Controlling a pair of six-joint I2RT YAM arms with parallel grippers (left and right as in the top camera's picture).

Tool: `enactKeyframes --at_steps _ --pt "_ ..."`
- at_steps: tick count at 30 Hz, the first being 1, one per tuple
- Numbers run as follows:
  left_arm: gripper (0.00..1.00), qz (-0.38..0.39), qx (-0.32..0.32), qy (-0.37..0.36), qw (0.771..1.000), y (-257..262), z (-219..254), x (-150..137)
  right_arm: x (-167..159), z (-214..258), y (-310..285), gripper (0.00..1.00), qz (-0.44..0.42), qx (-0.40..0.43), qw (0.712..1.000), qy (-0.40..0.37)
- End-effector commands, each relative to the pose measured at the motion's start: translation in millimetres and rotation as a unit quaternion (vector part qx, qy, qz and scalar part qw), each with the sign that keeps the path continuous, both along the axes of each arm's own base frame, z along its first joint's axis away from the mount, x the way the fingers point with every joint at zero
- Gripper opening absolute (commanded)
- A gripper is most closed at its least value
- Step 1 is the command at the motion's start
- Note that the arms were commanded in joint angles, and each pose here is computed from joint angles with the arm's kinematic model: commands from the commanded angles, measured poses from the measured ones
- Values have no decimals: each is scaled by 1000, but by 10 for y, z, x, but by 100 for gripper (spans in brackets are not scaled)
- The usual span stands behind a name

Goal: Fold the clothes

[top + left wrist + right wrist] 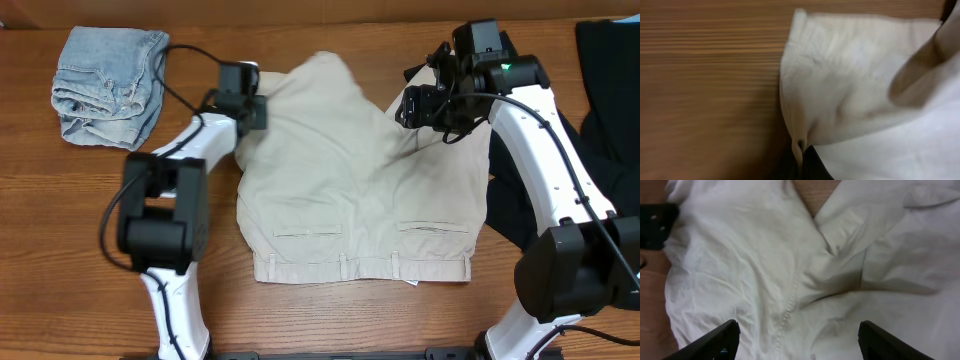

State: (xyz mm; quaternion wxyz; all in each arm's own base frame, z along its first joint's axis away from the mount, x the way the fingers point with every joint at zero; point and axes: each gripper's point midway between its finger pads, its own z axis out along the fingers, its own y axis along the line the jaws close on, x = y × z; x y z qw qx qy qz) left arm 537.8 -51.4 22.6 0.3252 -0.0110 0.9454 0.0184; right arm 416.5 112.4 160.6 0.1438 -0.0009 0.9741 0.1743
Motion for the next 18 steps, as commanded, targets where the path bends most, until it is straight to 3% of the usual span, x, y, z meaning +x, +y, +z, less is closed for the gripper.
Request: enactKeyframes --at_steps 1,6,12,15,18 --pt "4 103 32 -79 991 619 997 44 -36 -79 -9 80 0 -5 1000 -1" --pt "4 134 39 -46 989 938 1264 -300 -48 -248 -10 80 -4 -4 1000 3" --pt "6 170 41 17 984 1245 1066 -575 -40 -288 -11 80 -4 -4 1000 1" --pt "35 165 43 9 985 1258 1089 -537 -18 -280 -6 80 -3 -3 1000 -4" --pt "63 111 45 -12 993 1083 1161 -399 15 -267 -2 80 -4 -2 1000 -11"
